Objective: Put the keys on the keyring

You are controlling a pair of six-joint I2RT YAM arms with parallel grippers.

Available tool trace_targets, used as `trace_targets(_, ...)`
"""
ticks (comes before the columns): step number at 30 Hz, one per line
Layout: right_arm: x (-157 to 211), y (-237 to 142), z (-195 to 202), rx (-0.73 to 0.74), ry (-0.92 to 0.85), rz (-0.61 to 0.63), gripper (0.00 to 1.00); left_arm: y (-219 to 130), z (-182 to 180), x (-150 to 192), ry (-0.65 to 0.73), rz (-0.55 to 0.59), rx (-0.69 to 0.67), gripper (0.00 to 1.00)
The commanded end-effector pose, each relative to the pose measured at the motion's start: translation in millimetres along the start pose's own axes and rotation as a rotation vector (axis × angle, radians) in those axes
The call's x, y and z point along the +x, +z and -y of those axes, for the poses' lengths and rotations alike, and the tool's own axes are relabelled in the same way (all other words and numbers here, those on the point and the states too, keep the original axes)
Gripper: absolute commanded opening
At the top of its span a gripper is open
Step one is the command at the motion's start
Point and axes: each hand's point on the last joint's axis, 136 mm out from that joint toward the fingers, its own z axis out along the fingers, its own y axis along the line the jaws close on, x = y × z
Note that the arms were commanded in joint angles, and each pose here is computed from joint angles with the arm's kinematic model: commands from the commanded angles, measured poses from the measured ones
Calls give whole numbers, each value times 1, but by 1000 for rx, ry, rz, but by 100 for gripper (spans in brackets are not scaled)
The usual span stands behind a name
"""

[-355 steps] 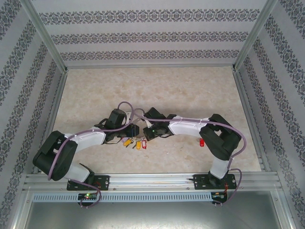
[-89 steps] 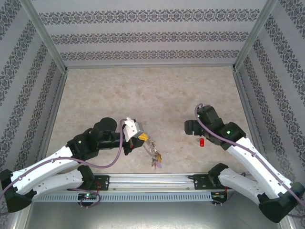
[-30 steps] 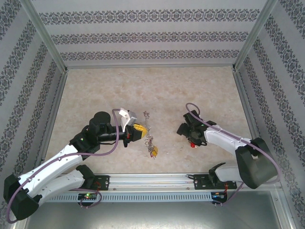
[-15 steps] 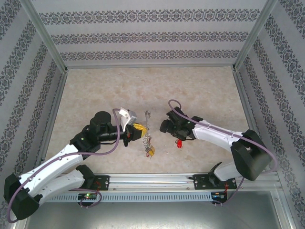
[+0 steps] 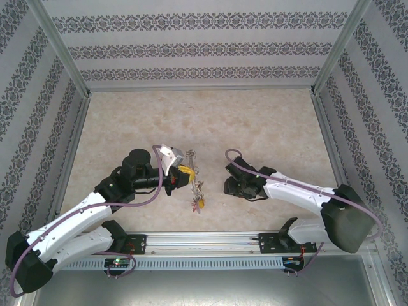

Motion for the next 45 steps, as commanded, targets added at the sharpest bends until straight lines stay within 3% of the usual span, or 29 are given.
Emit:
trace_targets(1,0,10,6,12,-13,-20,50,-4,0,-15,40,37,-13,0)
trace_targets(20,-9,28,17,18,-16,-39,37,-2,-3,-13,44,30,-20,0)
trace_targets(25,-13,27,25,71,-31,-10,28,-2,-3,-13,44,31,-18,0)
trace_targets(45,-29,21,15,88,-68,16,23,0,-2,-13,41,32,-12,0)
